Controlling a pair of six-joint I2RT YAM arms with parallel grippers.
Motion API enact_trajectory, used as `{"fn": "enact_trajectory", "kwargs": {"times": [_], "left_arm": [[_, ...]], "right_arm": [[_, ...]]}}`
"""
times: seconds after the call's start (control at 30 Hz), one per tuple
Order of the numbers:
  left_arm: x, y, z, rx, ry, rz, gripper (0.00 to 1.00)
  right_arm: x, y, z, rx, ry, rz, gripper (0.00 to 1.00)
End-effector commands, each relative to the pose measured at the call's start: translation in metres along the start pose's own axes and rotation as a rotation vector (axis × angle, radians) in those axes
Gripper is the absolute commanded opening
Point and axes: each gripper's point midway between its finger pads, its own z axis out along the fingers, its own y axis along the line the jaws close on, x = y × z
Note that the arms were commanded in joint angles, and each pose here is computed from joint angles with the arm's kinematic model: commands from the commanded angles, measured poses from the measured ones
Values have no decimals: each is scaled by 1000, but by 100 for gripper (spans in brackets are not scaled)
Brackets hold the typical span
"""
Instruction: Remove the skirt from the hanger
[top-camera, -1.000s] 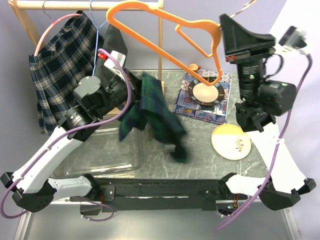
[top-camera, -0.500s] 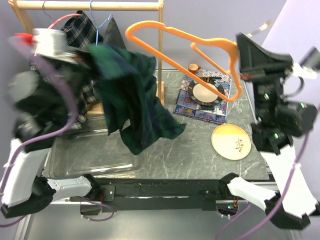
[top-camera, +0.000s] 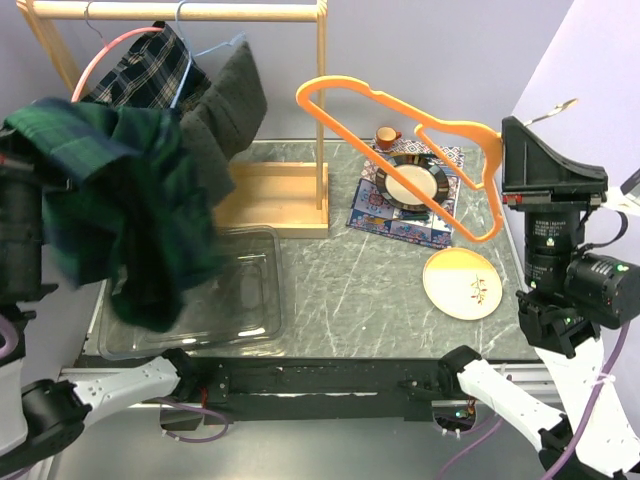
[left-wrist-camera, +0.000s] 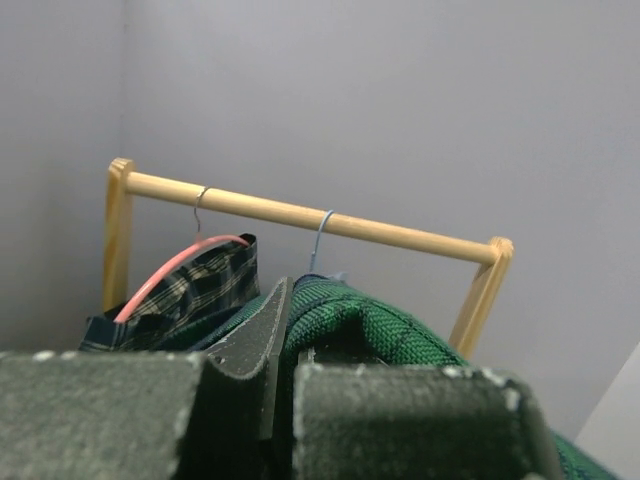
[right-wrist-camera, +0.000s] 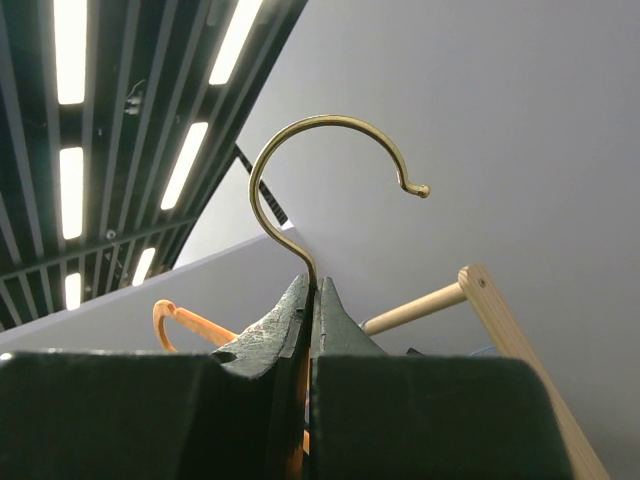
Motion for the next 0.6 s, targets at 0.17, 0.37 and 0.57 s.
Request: {"fn": "enact_trajectory", "kwargs": {"times": [0.17,0.37,0.57], "left_arm": [[110,-4,-10,-34,200,86,1],[241,-2,-43,-169,492,9,1],[302,24,-82,-360,637,-44,1]], "right_arm": [[15,-18,-38,40,34,71,0],[34,-34,-57,91,109,68,0],[47,-46,-66,126,149,59,0]]}}
